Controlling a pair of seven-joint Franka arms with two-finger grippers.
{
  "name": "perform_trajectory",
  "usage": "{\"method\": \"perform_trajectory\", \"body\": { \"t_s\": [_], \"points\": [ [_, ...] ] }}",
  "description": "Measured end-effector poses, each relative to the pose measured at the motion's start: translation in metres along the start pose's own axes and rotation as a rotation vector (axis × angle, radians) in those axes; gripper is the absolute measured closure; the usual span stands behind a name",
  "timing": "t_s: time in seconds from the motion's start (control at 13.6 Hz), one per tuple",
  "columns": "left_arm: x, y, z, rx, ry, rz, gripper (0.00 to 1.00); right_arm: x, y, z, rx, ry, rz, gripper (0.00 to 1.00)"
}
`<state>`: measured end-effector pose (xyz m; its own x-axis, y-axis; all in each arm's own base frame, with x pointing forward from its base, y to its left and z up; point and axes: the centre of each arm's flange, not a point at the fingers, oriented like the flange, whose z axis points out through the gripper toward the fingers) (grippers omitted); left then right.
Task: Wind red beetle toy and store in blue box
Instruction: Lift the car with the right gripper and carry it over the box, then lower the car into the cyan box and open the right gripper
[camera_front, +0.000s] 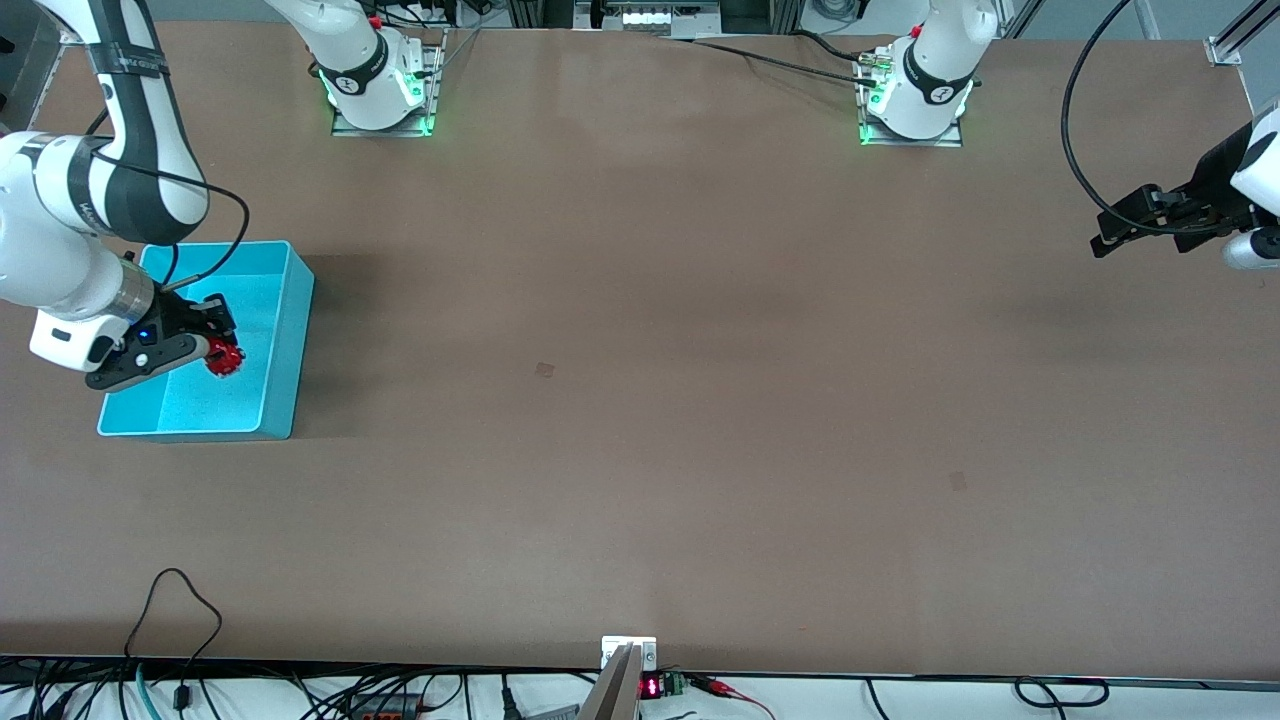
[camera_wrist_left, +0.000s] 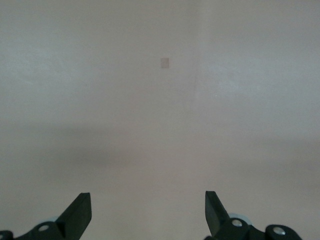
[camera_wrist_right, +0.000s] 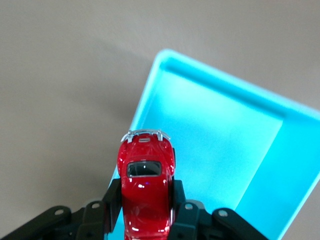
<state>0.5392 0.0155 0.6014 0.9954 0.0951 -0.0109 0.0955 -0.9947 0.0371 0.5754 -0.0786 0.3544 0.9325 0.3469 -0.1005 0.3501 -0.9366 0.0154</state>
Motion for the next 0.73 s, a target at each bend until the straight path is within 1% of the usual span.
{"method": "perform_trajectory", "body": {
  "t_s": [0.15,0.29,0.44,0.73],
  "points": [
    [0.0,0.0,0.0,0.0,0.0,0.0,0.0,-0.011,0.012,0.012,0.012,-0.036,0.098,0.55],
    [0.0,0.0,0.0,0.0,0.0,0.0,0.0,-0.022,0.025,0.027,0.02,-0.066,0.167,0.55],
    [0.0,0.0,0.0,0.0,0.0,0.0,0.0,-0.034,0.035,0.043,0.029,-0.095,0.206,0.55],
    [0.0,0.0,0.0,0.0,0.0,0.0,0.0,-0.05,0.044,0.067,0.037,-0.125,0.243,0.55]
  ]
}}
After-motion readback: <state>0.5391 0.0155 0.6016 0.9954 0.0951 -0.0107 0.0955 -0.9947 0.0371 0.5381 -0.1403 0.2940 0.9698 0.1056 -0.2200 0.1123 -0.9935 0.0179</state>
